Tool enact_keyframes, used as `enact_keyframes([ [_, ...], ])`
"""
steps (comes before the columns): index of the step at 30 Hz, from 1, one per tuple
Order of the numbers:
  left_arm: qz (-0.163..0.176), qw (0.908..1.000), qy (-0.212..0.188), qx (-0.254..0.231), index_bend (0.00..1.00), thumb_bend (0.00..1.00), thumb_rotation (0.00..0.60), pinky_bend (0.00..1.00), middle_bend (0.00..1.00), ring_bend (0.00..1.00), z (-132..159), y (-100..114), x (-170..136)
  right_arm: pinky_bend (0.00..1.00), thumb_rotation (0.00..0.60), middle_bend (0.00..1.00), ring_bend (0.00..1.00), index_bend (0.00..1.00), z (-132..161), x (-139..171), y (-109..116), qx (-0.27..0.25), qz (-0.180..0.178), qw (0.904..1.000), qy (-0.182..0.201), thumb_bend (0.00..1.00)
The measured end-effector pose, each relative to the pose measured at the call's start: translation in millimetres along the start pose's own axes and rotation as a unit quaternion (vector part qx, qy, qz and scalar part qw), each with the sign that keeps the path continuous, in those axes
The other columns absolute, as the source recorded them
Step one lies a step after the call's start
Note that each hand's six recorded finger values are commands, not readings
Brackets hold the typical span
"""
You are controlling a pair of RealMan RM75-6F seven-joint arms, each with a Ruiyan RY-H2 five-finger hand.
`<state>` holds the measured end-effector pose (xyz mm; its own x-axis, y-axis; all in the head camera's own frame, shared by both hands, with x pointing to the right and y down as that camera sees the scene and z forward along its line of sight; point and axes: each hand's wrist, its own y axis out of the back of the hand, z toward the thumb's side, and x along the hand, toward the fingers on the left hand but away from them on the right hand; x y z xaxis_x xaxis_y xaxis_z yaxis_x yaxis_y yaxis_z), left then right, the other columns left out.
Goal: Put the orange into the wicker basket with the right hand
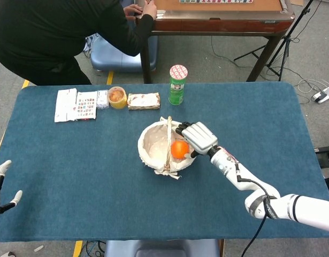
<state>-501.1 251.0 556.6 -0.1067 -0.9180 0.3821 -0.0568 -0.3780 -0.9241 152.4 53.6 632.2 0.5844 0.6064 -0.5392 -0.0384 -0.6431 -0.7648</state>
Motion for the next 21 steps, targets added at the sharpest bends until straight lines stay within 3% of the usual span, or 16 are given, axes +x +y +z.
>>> enact_keyframes([
  [9, 0.001, 1.0000, 0.000, 0.000, 0.10, 0.30, 0.600, 0.17, 0.16, 0.14, -1.2, 0.4, 1.3, 0.48, 0.600, 0.24, 0.22, 0.12, -22.0, 20.3, 13.9, 0.009, -0.026, 0.9992, -0.028, 0.02],
  [15, 0.003, 1.0000, 0.002, 0.000, 0.10, 0.30, 0.600, 0.17, 0.16, 0.14, -4.0, 1.4, 4.0, 0.44, 0.600, 0.24, 0.22, 0.12, -64.3, 62.3, 22.6, 0.039, -0.057, 0.9934, -0.092, 0.04],
  [21, 0.004, 1.0000, 0.003, -0.001, 0.10, 0.30, 0.600, 0.17, 0.16, 0.14, -4.7, 1.4, 6.7, 0.41, 0.600, 0.24, 0.22, 0.12, -104.5, 115.1, 12.0, 0.057, -0.067, 0.9834, -0.159, 0.05],
])
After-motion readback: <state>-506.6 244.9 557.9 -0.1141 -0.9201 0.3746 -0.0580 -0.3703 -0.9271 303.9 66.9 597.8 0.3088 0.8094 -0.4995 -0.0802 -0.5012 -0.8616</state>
